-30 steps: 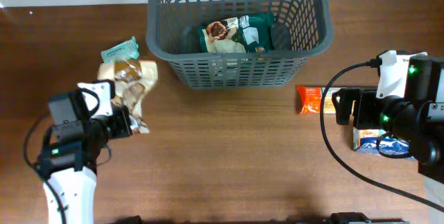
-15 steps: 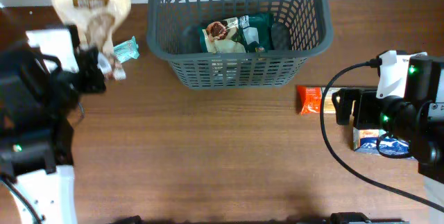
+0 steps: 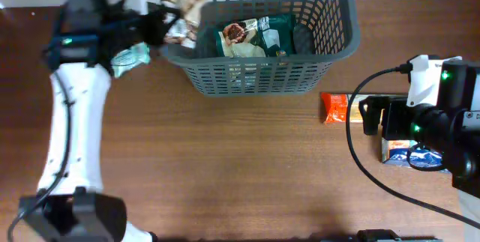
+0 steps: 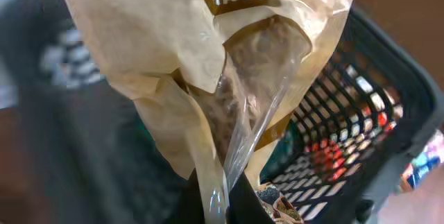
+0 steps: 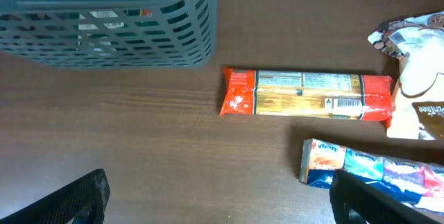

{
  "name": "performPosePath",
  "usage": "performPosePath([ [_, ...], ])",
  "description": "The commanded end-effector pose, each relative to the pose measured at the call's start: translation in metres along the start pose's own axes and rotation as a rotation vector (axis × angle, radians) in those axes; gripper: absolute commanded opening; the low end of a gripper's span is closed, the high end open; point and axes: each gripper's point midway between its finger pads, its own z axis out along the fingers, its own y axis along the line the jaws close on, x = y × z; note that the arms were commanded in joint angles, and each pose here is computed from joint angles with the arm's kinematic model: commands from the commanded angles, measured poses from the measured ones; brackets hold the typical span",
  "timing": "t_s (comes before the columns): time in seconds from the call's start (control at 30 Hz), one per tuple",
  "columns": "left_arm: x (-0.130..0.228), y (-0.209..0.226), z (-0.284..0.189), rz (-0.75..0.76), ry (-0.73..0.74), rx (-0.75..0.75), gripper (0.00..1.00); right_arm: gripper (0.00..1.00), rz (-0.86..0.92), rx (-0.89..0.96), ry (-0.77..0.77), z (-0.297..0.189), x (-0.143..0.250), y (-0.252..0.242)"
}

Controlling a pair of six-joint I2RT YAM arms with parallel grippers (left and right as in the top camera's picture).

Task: Pack container
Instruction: 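Lift the snack bag into the grey basket and open the left gripper, then move the left gripper to the mint-green toilet tissue pack and grasp it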

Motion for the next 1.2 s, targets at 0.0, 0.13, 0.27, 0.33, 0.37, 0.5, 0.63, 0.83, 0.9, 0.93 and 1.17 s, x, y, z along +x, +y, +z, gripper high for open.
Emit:
performPosePath([
  [0.0, -0.004, -0.030, 0.023, 0.139, 0.034, 0.001, 0.02, 0.99, 0.004, -0.002, -0.009, -0.004, -0.002, 0.001],
  [0.13, 0.014, -0.036, 0.044, 0.166, 0.104, -0.002, 0.02, 0.99, 0.005, -0.002, -0.006, -0.004, -0.001, 0.001],
  [0.27, 0.035, -0.035, 0.065, 0.152, 0.175, 0.012, 0.02, 0.99, 0.006, -0.002, 0.005, -0.004, 0.002, 0.001],
  [0.33, 0.045, -0.034, 0.076, 0.141, 0.204, 0.022, 0.02, 0.99, 0.007, -0.001, 0.016, -0.004, 0.004, 0.001],
  [0.37, 0.049, -0.033, 0.081, 0.137, 0.217, 0.027, 0.02, 0.99, 0.007, -0.001, 0.023, -0.004, 0.006, 0.001],
  [0.5, 0.063, -0.031, 0.097, 0.139, 0.258, 0.022, 0.02, 0.99, 0.010, 0.000, 0.048, -0.004, 0.012, 0.001],
  [0.63, 0.062, -0.033, 0.102, 0.162, 0.257, 0.002, 0.02, 0.99, 0.010, 0.000, 0.055, -0.004, 0.014, 0.001],
  [0.83, 0.049, -0.039, 0.100, 0.182, 0.224, 0.007, 0.21, 0.99, 0.011, 0.000, 0.062, -0.004, 0.016, 0.001],
  [0.9, 0.038, -0.041, 0.098, 0.196, 0.198, 0.004, 0.22, 0.99, 0.011, 0.000, 0.065, -0.004, 0.016, 0.001],
  [0.93, 0.030, -0.041, 0.096, 0.207, 0.179, -0.003, 0.22, 0.99, 0.011, 0.000, 0.067, -0.004, 0.017, 0.001],
  [1.17, -0.013, -0.050, 0.083, 0.246, 0.071, -0.018, 0.22, 0.99, 0.013, 0.001, 0.084, -0.005, 0.021, 0.001],
])
